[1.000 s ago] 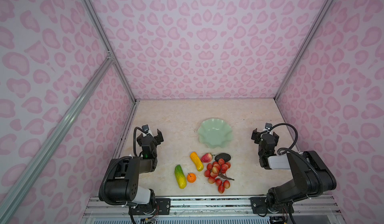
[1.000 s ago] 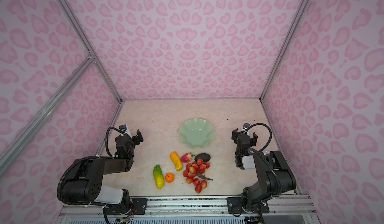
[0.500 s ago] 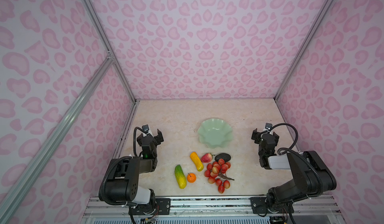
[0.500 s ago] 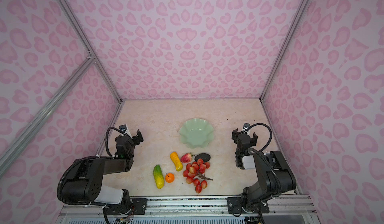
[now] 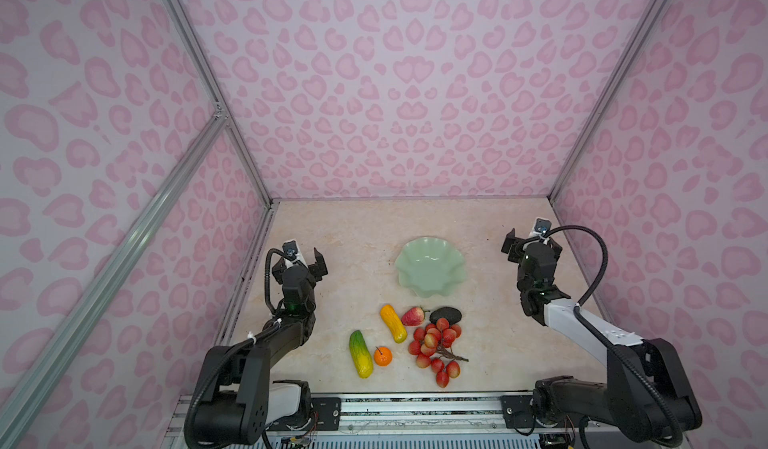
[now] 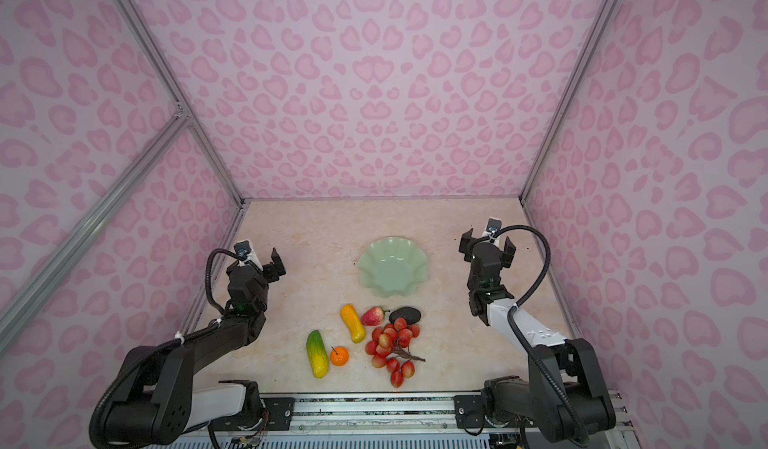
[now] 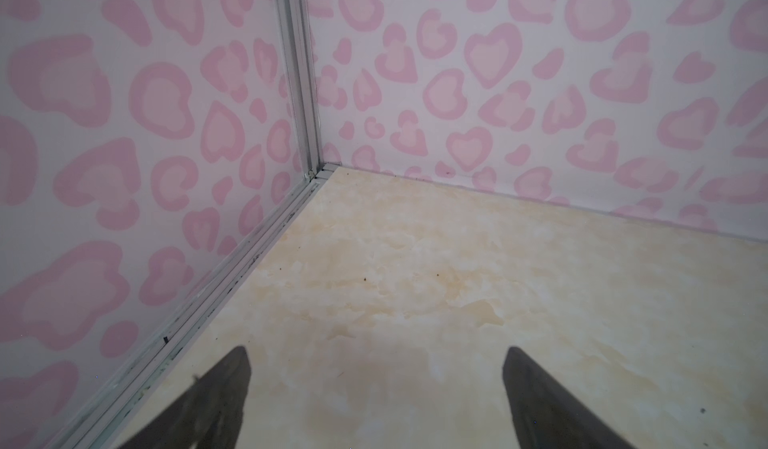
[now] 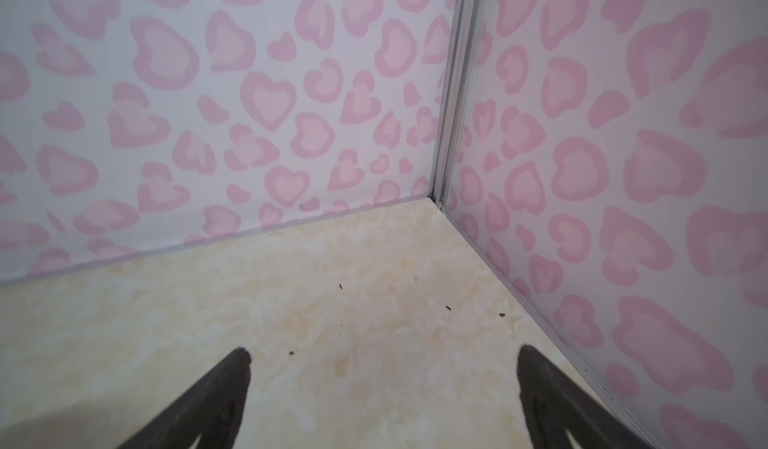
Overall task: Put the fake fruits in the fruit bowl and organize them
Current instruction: 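Reach the right gripper down to the dark avocado beside the bowl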
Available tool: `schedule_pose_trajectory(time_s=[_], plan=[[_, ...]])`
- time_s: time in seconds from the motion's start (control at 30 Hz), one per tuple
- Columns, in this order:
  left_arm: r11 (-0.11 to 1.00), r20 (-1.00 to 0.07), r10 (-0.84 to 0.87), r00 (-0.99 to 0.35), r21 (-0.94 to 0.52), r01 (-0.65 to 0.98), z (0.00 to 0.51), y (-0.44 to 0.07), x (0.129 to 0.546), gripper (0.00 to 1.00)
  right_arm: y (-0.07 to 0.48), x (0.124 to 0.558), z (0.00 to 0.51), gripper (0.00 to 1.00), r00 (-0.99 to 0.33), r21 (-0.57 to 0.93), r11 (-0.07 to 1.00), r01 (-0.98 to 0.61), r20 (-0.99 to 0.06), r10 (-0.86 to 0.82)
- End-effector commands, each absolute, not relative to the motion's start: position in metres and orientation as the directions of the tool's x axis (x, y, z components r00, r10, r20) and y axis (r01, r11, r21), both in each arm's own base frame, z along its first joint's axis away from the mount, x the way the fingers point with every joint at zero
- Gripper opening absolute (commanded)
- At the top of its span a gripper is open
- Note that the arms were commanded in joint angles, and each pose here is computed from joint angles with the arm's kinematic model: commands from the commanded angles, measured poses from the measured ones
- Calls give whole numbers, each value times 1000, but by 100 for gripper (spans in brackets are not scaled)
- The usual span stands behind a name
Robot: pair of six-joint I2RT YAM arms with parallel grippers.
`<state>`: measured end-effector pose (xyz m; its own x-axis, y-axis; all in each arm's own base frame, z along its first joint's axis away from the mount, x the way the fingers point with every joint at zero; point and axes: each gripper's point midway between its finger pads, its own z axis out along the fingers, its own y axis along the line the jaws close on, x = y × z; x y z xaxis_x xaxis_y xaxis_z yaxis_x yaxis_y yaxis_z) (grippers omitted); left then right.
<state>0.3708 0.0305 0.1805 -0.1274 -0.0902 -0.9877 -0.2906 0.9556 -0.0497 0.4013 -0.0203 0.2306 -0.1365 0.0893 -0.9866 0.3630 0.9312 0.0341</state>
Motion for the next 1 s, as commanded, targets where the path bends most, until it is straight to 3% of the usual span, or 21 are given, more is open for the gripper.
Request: schedule_pose_trajectory(time_s=[0.0, 0.1, 0.23, 0.43, 0.63, 0.97], plan=[[927, -973, -212, -92, -171, -334, 190, 36, 353, 96, -1, 385, 186, 100, -396, 6, 964, 266, -911, 114], [909, -948, -314, -58, -283, -307, 202, 32, 340, 97, 18, 368, 182, 97, -468, 70, 981, 182, -871, 149], [899, -928, -365, -76, -330, -287, 206, 28, 326, 98, 69, 335, 166, 89, -591, 175, 983, -54, -799, 110], [900, -923, -376, -83, -343, -270, 212, 25, 316, 99, 126, 274, 130, 80, -721, 139, 962, -235, -689, -76], [897, -912, -394, -112, -355, -264, 211, 22, 315, 99, 173, 242, 109, 72, -748, 200, 913, -355, -646, -150], [889, -908, -410, -91, -375, -261, 212, 23, 305, 100, 199, 237, 80, 64, -782, 200, 892, -406, -581, -226]])
